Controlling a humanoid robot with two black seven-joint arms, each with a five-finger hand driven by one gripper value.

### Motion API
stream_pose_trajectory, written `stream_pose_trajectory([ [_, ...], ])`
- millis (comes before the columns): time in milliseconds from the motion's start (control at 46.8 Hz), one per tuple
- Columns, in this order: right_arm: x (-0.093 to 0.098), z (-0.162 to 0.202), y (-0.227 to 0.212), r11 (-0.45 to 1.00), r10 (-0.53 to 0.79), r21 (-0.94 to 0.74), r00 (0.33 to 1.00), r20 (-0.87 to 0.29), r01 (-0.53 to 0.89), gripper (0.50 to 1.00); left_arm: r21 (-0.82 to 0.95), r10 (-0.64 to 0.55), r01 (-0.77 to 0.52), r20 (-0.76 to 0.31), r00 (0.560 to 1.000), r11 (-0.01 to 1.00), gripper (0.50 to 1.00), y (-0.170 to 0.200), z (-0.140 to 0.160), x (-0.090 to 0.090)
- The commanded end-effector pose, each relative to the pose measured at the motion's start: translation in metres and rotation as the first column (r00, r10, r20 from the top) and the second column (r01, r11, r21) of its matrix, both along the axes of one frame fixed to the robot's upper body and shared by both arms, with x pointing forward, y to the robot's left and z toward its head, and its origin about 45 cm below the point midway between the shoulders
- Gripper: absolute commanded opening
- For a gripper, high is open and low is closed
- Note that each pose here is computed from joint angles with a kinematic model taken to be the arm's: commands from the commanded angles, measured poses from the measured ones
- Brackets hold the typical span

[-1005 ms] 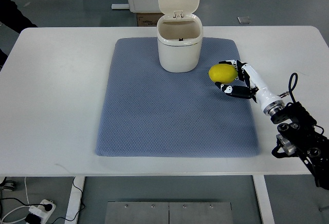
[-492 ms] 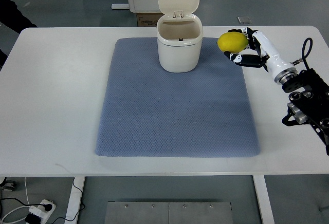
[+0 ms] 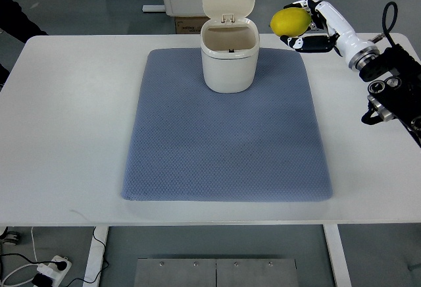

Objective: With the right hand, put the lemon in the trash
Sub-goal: 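Lift the lemon with the right hand and carry it toward the bin, then lower the lemon into the open cream bin and open the right hand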

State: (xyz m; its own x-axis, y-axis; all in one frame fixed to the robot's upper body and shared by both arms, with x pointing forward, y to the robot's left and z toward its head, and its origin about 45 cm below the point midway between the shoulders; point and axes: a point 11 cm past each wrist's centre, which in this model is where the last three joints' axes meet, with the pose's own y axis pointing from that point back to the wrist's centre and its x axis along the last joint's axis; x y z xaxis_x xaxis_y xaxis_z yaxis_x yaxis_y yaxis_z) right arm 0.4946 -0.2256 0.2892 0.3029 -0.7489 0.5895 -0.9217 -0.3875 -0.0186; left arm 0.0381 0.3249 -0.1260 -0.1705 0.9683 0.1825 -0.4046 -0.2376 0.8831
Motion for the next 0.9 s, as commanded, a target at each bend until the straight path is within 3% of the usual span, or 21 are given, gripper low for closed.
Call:
stream_pose_trajectory([
  [0, 0.004, 0.008, 0.008, 1.000, 0.009, -0.024, 1.000, 0.003, -0.009, 0.500, 0.000, 0.000, 0.000, 0.000, 1.000, 1.000, 1.000, 0.000, 0.000, 0.000],
  [321, 0.011, 0.029, 0.045, 0.994, 0.049, -0.100, 0.999, 0.023, -0.046, 0.500, 0.000, 0.000, 0.000, 0.000, 1.000, 1.000, 1.000, 0.000, 0.000, 0.000],
  [877, 0.018, 0.026, 0.095, 0.976, 0.061, -0.211, 0.997, 0.054, -0.049, 0.500, 0.000, 0.000, 0.000, 0.000, 1.000, 1.000, 1.000, 0.000, 0.000, 0.000],
])
